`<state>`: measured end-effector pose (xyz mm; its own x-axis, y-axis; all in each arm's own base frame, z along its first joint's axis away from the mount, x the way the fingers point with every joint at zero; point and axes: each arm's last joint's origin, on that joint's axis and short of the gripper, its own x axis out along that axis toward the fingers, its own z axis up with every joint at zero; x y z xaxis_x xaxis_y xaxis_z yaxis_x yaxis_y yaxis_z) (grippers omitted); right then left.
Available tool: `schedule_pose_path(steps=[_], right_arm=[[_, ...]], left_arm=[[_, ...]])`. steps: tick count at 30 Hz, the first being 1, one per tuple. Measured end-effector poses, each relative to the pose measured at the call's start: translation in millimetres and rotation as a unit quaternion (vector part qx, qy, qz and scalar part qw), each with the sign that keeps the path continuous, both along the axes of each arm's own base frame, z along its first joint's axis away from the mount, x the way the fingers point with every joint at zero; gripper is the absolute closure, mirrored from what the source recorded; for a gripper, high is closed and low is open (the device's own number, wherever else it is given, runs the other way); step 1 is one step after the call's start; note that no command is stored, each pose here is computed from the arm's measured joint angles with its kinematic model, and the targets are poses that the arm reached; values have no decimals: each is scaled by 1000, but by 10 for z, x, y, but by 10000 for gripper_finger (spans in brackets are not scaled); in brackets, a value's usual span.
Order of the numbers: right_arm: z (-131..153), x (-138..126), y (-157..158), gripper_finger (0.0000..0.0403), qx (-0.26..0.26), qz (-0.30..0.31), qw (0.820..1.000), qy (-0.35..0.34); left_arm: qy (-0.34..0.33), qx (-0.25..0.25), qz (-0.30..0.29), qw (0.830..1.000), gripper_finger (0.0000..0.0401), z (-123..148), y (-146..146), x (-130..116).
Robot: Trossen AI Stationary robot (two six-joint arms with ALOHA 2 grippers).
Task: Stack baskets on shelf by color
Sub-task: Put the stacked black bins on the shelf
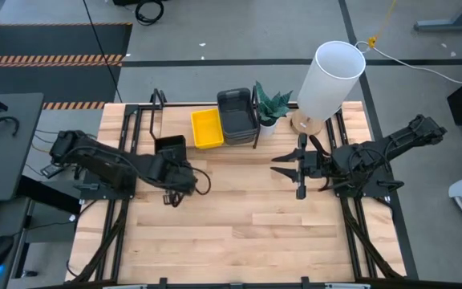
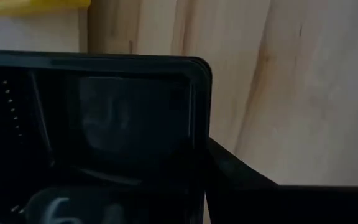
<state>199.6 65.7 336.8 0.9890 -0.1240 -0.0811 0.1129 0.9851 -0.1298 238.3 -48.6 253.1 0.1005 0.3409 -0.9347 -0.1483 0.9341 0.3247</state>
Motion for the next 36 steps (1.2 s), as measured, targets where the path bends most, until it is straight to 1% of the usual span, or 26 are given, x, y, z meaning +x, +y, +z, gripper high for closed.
schedule_pose_path(steps=[3,6,8,11,13,22,28,32,36], right_arm=[[0,2,-4,295,0,-1,1000,0],[-3,2,-4,295,-1,-1,1000,1],[-2,2,-4,295,-1,-1,1000,1],[-3,1,-4,295,-2,-1,1000,2],[-6,2,-4,295,-3,-1,1000,3],[-7,1,-4,295,-3,-1,1000,4],[-7,2,-4,295,-3,-1,1000,4],[-10,1,-5,295,-4,-1,1000,5],[-10,1,-4,295,-4,-1,1000,5]], left_arm=[[6,1,-12,1000,380,-70,125,34],[16,2,-11,1000,380,-142,290,48],[13,-3,-6,1000,380,-181,414,74],[30,-3,11,999,380,-232,604,46],[24,-2,16,1000,380,-259,715,58],[-1,6,21,1000,380,-261,1103,87],[-9,14,43,999,380,-253,1372,44],[-5,15,66,998,364,-256,1514,-11],[-4,15,74,997,341,-256,1568,-35]])
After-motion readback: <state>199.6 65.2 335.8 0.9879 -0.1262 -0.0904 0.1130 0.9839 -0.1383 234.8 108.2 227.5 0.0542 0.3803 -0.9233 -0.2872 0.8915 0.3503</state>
